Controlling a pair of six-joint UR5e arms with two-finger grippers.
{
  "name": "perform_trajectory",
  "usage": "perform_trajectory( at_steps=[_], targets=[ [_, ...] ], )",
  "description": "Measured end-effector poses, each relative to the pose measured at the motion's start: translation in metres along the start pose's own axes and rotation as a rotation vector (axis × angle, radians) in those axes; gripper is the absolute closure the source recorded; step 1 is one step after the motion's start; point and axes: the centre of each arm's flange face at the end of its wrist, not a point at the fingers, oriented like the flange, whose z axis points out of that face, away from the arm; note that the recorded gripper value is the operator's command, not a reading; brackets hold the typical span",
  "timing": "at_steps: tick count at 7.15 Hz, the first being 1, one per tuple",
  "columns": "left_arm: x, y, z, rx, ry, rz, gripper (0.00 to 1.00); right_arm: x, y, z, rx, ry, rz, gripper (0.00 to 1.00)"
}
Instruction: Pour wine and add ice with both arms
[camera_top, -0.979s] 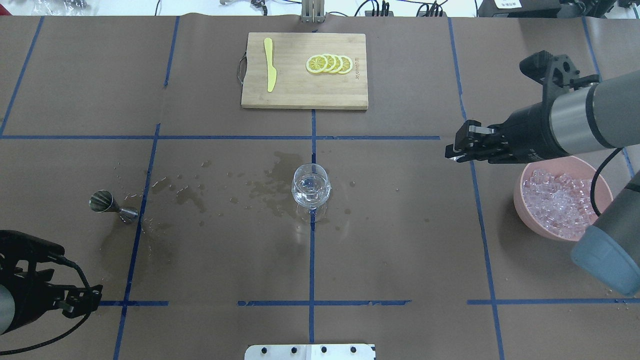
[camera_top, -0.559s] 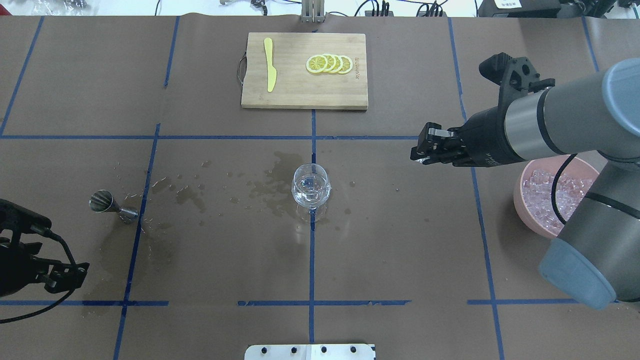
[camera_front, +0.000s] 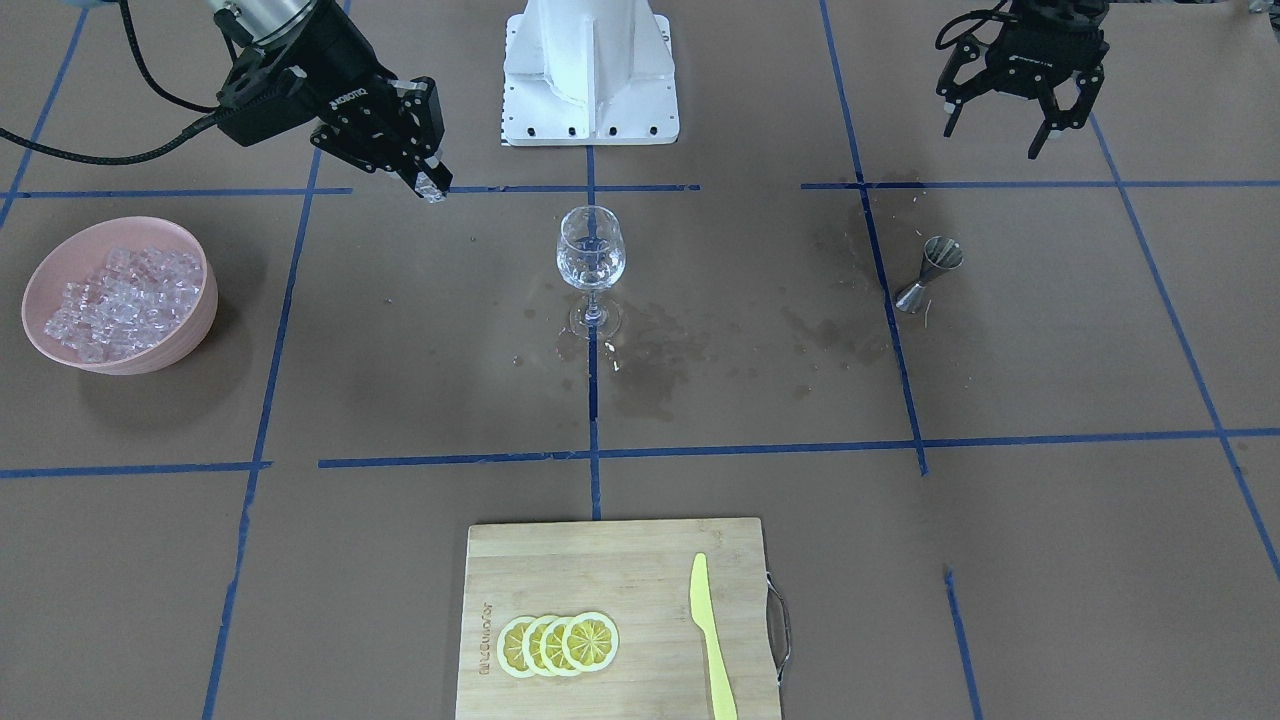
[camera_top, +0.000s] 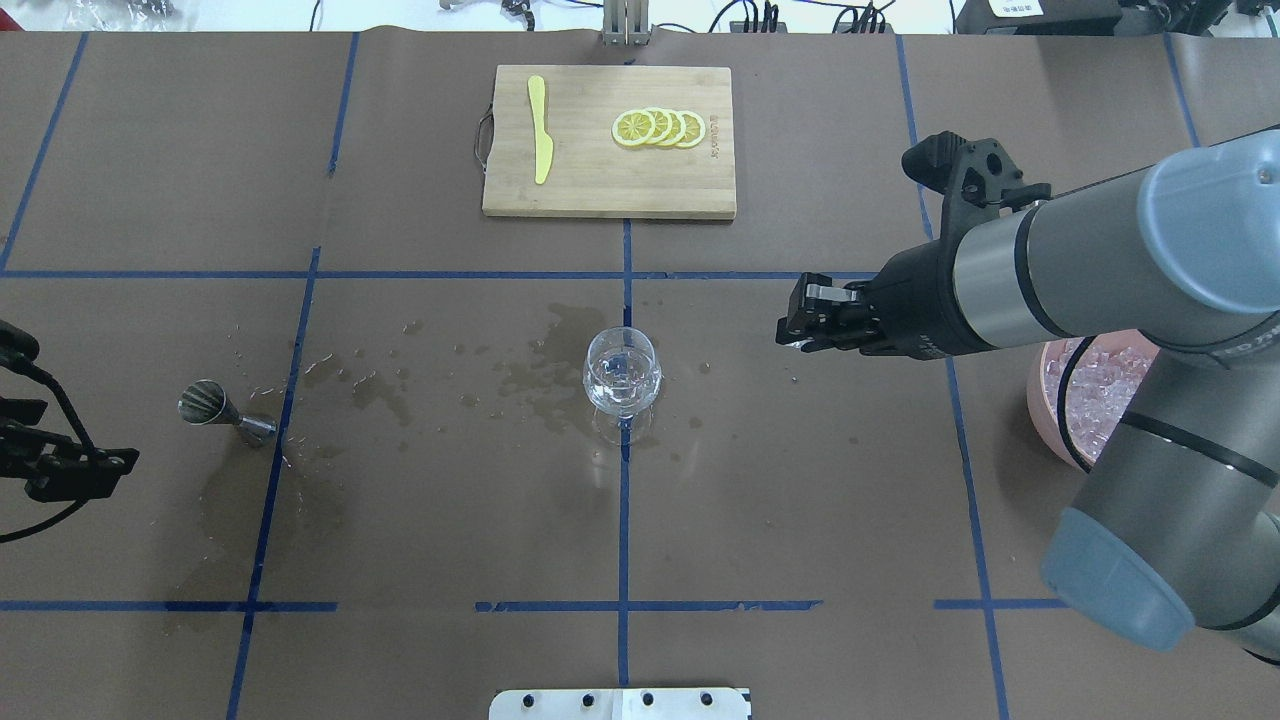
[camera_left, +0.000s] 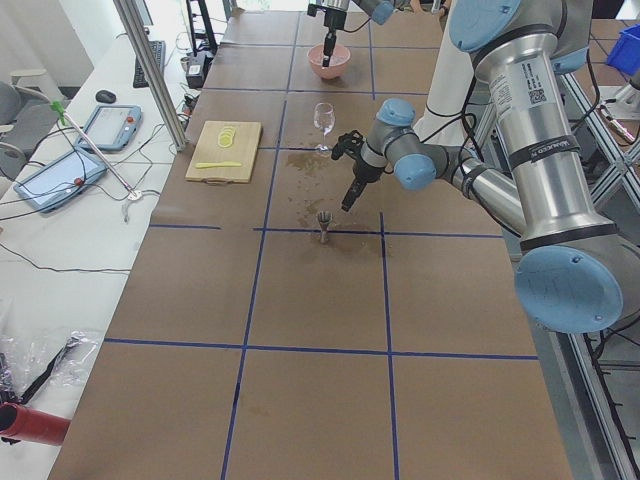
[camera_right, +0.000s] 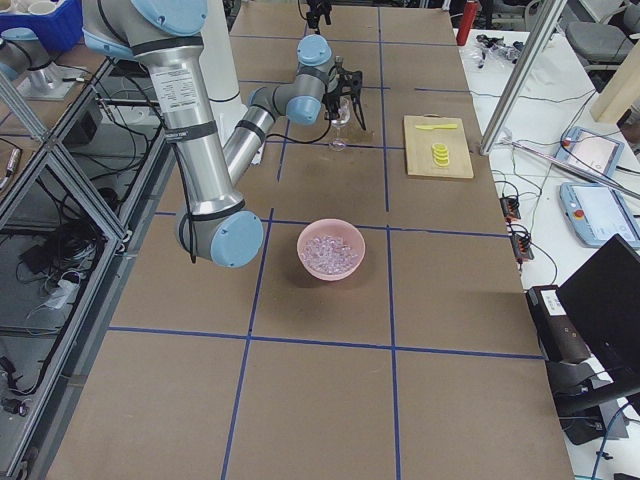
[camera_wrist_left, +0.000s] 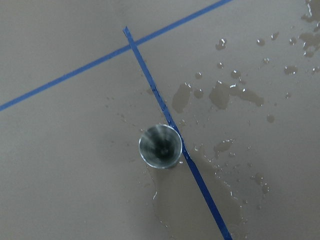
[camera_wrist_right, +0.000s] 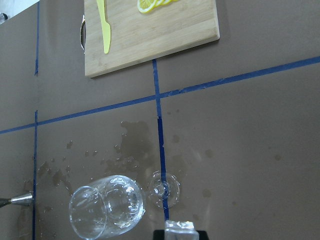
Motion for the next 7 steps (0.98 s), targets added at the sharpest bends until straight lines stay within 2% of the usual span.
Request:
perform_trajectory(
  at_steps=[3,7],
  targets=[
    [-0.032,-0.030,-0.018,0.031,-0.040,0.052,0.00,-0.049,0.010,0.025,0.008,0.012,-0.018,1.00],
    [-0.097,-0.044,-0.025,0.044,-0.115,0.144,0.00,-0.092,0.016,0.065,0.023,0.016,-0.036,1.00]
  ],
)
